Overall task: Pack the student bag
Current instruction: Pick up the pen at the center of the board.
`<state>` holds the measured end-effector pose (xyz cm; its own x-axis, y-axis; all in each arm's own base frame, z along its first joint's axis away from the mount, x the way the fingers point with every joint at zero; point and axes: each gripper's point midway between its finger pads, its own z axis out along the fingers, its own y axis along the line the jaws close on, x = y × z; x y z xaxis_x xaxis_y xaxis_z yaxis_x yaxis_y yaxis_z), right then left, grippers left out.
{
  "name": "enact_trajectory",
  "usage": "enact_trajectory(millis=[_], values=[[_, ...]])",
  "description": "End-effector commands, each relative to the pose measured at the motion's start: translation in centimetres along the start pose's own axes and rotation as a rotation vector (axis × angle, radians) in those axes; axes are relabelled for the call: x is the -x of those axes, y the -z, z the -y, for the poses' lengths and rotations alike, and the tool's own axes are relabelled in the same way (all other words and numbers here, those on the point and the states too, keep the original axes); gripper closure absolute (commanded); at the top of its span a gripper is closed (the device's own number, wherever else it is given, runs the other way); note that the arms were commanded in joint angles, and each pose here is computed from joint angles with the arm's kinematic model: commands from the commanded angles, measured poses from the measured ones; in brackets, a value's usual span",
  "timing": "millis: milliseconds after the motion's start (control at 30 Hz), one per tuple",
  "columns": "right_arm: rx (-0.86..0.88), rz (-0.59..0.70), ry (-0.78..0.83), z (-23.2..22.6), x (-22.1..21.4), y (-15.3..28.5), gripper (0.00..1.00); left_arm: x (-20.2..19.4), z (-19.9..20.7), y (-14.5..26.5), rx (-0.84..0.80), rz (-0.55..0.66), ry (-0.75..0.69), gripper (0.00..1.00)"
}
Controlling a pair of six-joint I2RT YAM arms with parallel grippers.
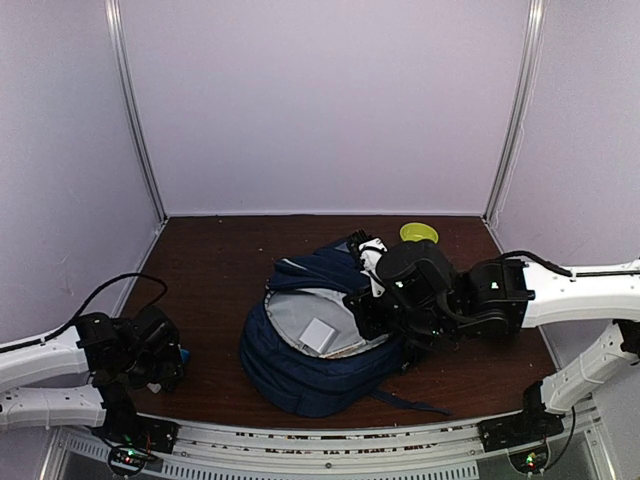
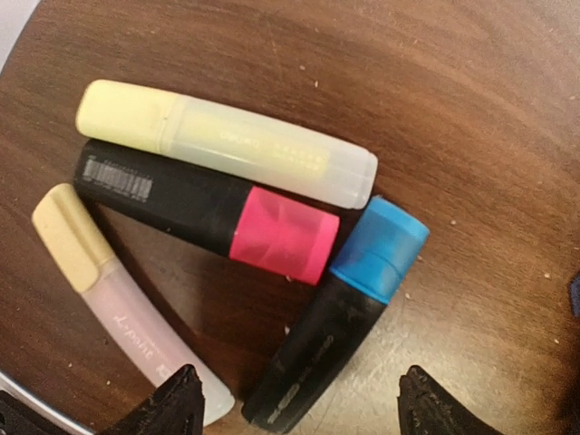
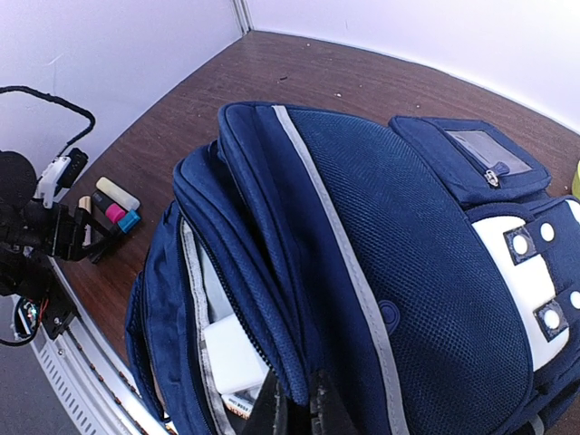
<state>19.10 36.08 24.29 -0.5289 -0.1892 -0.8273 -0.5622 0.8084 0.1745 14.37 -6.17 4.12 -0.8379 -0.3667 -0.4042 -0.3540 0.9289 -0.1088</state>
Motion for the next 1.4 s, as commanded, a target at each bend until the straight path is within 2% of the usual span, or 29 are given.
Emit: enact_trajectory(millis=[0,133,267,533,600,667,733,833,1000,1167,1367], values=[[-0.057,0.014,-0.026,1.8,0.0,0.3,1.0,0.6,2.1,-1.6,-0.061,-0.012,-0.05,0.28],[-0.06,0.009,-0.023,1.9,-0.2,0.2,1.0,0.5,3.0,-2.6,-0.069,-0.041,-0.083,0.41],[-0.064,0.005,-0.018,1.8,-0.3,0.0,1.0,-0.3,4.3,-3.5,-0.111,-0.088,-0.097,0.66],[-0.06,-0.001,-0.006,1.4,-0.2,-0.4,1.0,-0.7,5.0,-4.0,-0.097,-0.119,-0.17,0.68],[-0.061,0.0,-0.004,1.4,-0.1,-0.4,1.0,-0.8,4.9,-4.2,-0.07,-0.127,-0.193,0.82],[-0.064,0.001,-0.002,1.6,-0.1,-0.3,1.0,-0.4,5.7,-3.6,-0.079,-0.112,-0.218,0.9],[-0.073,0.006,-0.001,1.8,0.2,-0.1,1.0,0.5,7.6,-1.8,-0.136,-0.073,-0.264,0.92],[-0.083,0.013,0.012,2.1,0.6,0.3,1.0,2.5,11.2,3.2,-0.265,0.029,-0.31,0.92],[-0.101,0.033,0.035,2.6,1.8,0.9,1.0,3.5,17.3,11.3,-0.545,0.119,-0.428,0.96],[-0.117,0.071,0.081,2.6,4.4,2.1,1.0,0.9,22.9,16.6,-0.86,0.087,-0.555,0.99],[-0.115,0.111,0.118,1.9,7.4,3.5,1.0,-1.9,28.0,20.7,-1.111,0.029,-0.655,0.99]])
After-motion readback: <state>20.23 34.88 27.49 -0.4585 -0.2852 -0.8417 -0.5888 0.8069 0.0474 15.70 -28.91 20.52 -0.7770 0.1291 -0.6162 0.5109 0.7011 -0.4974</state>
